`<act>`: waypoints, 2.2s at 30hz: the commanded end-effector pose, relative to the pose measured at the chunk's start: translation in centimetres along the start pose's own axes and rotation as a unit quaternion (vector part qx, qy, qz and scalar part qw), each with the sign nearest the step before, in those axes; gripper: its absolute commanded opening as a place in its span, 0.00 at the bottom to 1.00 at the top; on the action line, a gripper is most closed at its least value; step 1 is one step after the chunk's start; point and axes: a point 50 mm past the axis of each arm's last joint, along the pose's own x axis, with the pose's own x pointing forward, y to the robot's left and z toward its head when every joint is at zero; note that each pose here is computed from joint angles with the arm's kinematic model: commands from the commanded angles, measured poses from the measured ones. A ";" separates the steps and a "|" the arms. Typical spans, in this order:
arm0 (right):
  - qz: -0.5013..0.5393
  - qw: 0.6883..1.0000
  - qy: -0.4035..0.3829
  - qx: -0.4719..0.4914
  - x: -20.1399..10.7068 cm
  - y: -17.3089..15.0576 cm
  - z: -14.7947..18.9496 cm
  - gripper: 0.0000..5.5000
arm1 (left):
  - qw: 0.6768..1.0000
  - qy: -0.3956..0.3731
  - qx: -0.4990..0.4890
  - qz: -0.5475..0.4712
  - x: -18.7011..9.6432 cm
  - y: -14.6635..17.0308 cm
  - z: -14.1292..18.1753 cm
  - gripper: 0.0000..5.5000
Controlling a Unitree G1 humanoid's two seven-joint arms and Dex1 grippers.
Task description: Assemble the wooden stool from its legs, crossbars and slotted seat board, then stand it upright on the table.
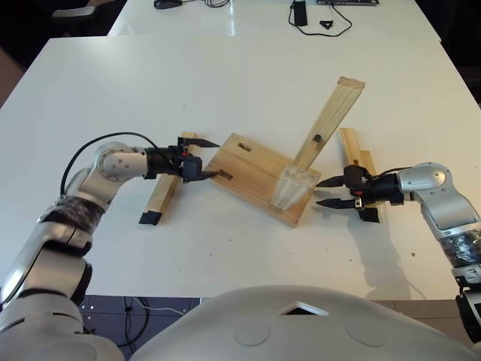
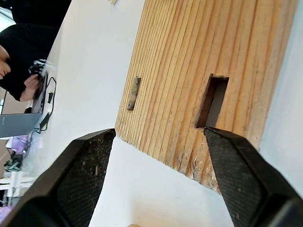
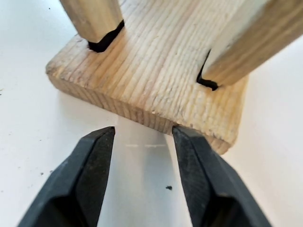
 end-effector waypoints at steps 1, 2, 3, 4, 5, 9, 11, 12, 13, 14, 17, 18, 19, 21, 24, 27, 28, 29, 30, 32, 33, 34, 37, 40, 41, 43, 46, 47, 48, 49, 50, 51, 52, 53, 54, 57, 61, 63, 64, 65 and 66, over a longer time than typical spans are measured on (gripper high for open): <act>-0.078 0.997 0.011 -0.015 -1.1 -2.2 0.5 0.41 | 0.983 -0.021 -0.131 -0.123 0.2 -6.7 2.7 0.64; -0.084 0.996 0.009 -0.014 -1.4 -2.3 0.5 0.41 | 0.979 -0.025 -0.151 -0.132 -0.2 -7.5 3.4 0.64; -0.082 0.997 0.000 -0.014 -1.8 -2.1 0.7 0.41 | 0.974 -0.024 -0.180 -0.133 -0.6 -8.1 3.9 0.64; -0.076 0.997 -0.012 -0.007 -2.2 -1.8 0.9 0.41 | 0.969 -0.022 -0.208 -0.134 -1.1 -8.6 4.3 0.64; -0.071 0.997 -0.022 -0.003 -2.5 -1.6 1.1 0.41 | 0.965 -0.021 -0.227 -0.133 -1.5 -9.0 4.7 0.64; -0.076 0.997 -0.021 -0.008 -3.8 -0.8 1.4 0.41 | 0.955 -0.017 -0.278 -0.098 -2.8 -7.9 5.7 0.64; -0.077 0.997 -0.024 -0.012 -4.5 -0.5 1.7 0.41 | 0.955 -0.031 -0.288 -0.062 -3.0 -6.1 6.1 0.64; -0.077 0.997 -0.028 -0.010 -4.8 -0.4 1.8 0.41 | 0.954 -0.042 -0.294 -0.039 -3.0 -5.0 6.4 0.64; -0.074 0.997 -0.031 -0.008 -5.1 -0.3 2.0 0.41 | 0.952 -0.056 -0.299 -0.018 -3.0 -4.0 6.7 0.64; -0.066 0.997 -0.034 -0.007 -5.3 0.0 2.1 0.41 | 0.951 -0.069 -0.301 -0.001 -3.0 -3.1 7.0 0.64; -0.001 0.999 -0.036 0.000 -5.6 1.8 2.6 0.41 | 0.949 -0.086 -0.299 0.060 -2.5 -0.6 6.9 0.64; 0.025 0.999 -0.031 0.003 -5.7 2.5 2.6 0.41 | 0.948 -0.078 -0.296 0.082 -2.2 0.1 6.6 0.64; 0.050 0.998 -0.025 0.008 -5.6 3.2 2.5 0.41 | 0.949 -0.066 -0.291 0.099 -1.9 0.6 6.1 0.64; 0.099 0.995 -0.016 0.021 -5.4 4.5 2.2 0.41 | 0.958 -0.024 -0.263 0.114 -1.3 1.1 4.7 0.64; 0.157 0.987 -0.009 0.034 -4.5 6.3 1.9 0.41 | 0.968 0.037 -0.224 0.110 -0.1 0.9 2.4 0.64; 0.195 0.980 -0.017 0.042 -2.8 7.5 2.0 0.41 | 0.972 0.063 -0.209 0.092 1.5 0.5 0.6 0.64; 0.206 0.977 -0.019 0.042 -2.2 7.7 2.0 0.41 | 0.974 0.072 -0.199 0.085 2.0 0.3 0.1 0.64; 0.215 0.976 -0.018 0.043 -1.5 8.0 1.9 0.41 | 0.975 0.078 -0.194 0.075 2.4 -0.1 -0.3 0.64; 0.220 0.974 -0.016 0.043 -0.8 8.3 1.8 0.41 | 0.976 0.082 -0.191 0.067 2.8 -0.5 -0.6 0.64; 0.214 0.976 -0.017 0.045 0.4 8.5 1.5 0.41 | 0.980 0.104 -0.168 0.033 3.3 -1.9 -1.5 0.64; 0.209 0.977 -0.015 0.046 0.8 8.6 1.4 0.41 | 0.981 0.111 -0.158 0.014 3.3 -2.7 -1.8 0.64; 0.203 0.978 -0.013 0.046 1.1 8.7 1.3 0.41 | 0.981 0.114 -0.154 -0.002 3.3 -3.3 -2.0 0.64; 0.151 0.987 -0.003 0.046 2.1 8.0 0.6 0.41 | 0.982 0.102 -0.158 -0.027 2.9 -4.4 -1.8 0.64; 0.074 0.996 -0.008 0.041 3.0 5.9 0.3 0.41 | 0.981 0.084 -0.170 -0.038 2.7 -5.3 -1.1 0.64; 0.057 0.997 -0.013 0.041 3.3 5.3 0.4 0.41 | 0.981 0.080 -0.173 -0.041 2.6 -5.6 -0.9 0.64; 0.023 0.999 -0.027 0.031 3.7 4.0 0.7 0.41 | 0.980 0.070 -0.184 -0.038 2.5 -6.0 -0.4 0.64; -0.035 0.998 -0.048 0.024 4.0 1.6 1.3 0.41 | 0.977 0.062 -0.201 -0.030 2.6 -6.3 0.0 0.64; -0.049 0.997 -0.054 0.022 4.1 1.0 1.5 0.41 | 0.976 0.059 -0.210 -0.022 2.7 -6.2 0.0 0.64; -0.062 0.996 -0.060 0.021 4.2 0.3 1.7 0.41 | 0.974 0.052 -0.221 -0.012 2.9 -6.1 0.2 0.64; -0.076 0.995 -0.064 0.019 4.4 -0.3 1.9 0.41 | 0.972 0.042 -0.231 0.001 3.2 -5.8 0.5 0.64; -0.086 0.994 -0.068 0.018 4.5 -0.8 2.1 0.41 | 0.970 0.034 -0.240 0.012 3.5 -5.5 0.8 0.64; -0.094 0.993 -0.070 0.017 4.7 -1.2 2.3 0.41 | 0.969 0.027 -0.246 0.025 3.8 -5.2 1.0 0.64; -0.101 0.992 -0.070 0.016 4.9 -1.5 2.3 0.41 | 0.967 0.024 -0.252 0.038 4.1 -4.9 1.1 0.64; -0.105 0.992 -0.070 0.015 5.0 -1.7 2.3 0.41 | 0.965 0.023 -0.256 0.054 4.3 -4.6 1.1 0.64; -0.109 0.991 -0.070 0.015 5.1 -1.8 2.3 0.41 | 0.963 0.024 -0.260 0.067 4.4 -4.4 1.1 0.64; -0.121 0.990 -0.074 0.017 5.4 -2.0 2.3 0.41 | 0.956 0.028 -0.272 0.103 4.9 -4.0 1.0 0.64; -0.128 0.988 -0.078 0.020 5.4 -1.6 2.2 0.41 | 0.949 0.029 -0.285 0.133 5.3 -3.8 1.2 0.64; -0.153 0.984 -0.093 0.017 4.7 -1.6 2.6 0.41 | 0.944 0.033 -0.293 0.146 5.1 -3.7 1.1 0.64; -0.169 0.980 -0.100 0.020 4.1 -1.7 2.7 0.41 | 0.944 0.033 -0.295 0.147 4.8 -3.8 1.2 0.64; -0.188 0.977 -0.103 0.021 3.1 -1.7 2.8 0.41 | 0.942 0.032 -0.299 0.151 4.3 -3.9 1.4 0.64; -0.207 0.973 -0.103 0.023 2.0 -1.7 2.8 0.41 | 0.941 0.032 -0.301 0.152 3.7 -4.2 1.7 0.64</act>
